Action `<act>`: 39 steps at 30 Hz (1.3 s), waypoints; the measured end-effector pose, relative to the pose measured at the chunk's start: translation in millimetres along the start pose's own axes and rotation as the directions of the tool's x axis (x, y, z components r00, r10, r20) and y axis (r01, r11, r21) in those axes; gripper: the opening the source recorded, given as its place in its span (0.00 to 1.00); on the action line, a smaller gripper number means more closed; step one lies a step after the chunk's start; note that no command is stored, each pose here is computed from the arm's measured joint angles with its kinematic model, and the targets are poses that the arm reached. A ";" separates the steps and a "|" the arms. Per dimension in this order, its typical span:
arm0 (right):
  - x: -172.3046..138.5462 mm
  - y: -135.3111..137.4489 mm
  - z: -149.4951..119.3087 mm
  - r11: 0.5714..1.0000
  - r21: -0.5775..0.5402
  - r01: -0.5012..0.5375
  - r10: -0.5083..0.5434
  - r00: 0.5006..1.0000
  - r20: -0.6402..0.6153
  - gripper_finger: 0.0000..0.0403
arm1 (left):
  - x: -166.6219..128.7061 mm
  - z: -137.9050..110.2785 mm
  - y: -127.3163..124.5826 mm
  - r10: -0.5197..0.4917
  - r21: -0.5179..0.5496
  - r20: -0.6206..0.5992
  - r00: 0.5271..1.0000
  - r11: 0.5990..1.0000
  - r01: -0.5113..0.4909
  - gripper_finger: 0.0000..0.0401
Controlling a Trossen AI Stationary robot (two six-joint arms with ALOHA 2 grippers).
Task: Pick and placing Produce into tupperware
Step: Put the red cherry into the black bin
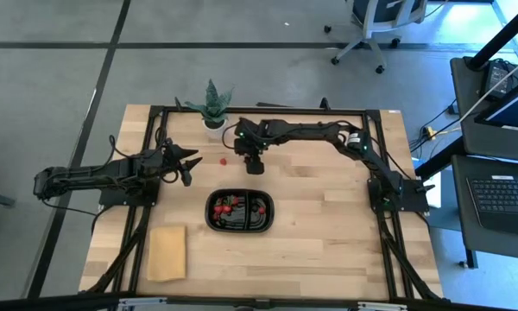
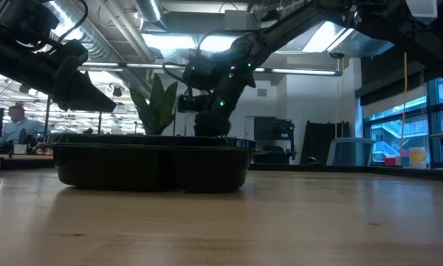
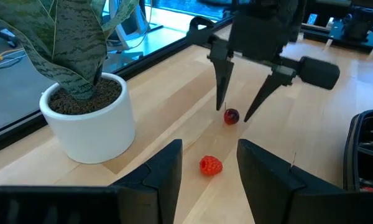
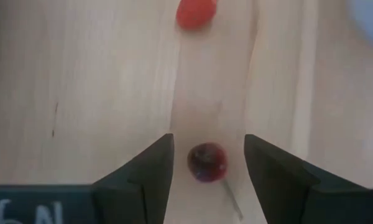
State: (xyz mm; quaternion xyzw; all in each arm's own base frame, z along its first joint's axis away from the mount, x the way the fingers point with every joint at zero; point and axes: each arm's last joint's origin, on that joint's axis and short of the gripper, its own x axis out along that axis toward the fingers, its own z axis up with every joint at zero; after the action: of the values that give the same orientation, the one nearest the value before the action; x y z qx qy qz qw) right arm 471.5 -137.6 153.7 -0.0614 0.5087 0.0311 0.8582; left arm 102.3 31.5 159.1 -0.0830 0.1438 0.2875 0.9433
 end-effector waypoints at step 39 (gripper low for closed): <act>4.1 3.1 -10.3 0.998 0.065 -0.016 0.020 0.997 -0.071 0.19 | 0.0 0.0 0.0 0.000 0.001 0.000 1.000 1.000 0.000 0.37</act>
State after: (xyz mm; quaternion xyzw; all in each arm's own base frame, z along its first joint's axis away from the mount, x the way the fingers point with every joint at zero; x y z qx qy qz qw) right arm 464.1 -136.0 145.0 -0.0302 0.5406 0.0203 0.8405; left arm 102.3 31.4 159.1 -0.0826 0.1439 0.2873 0.9433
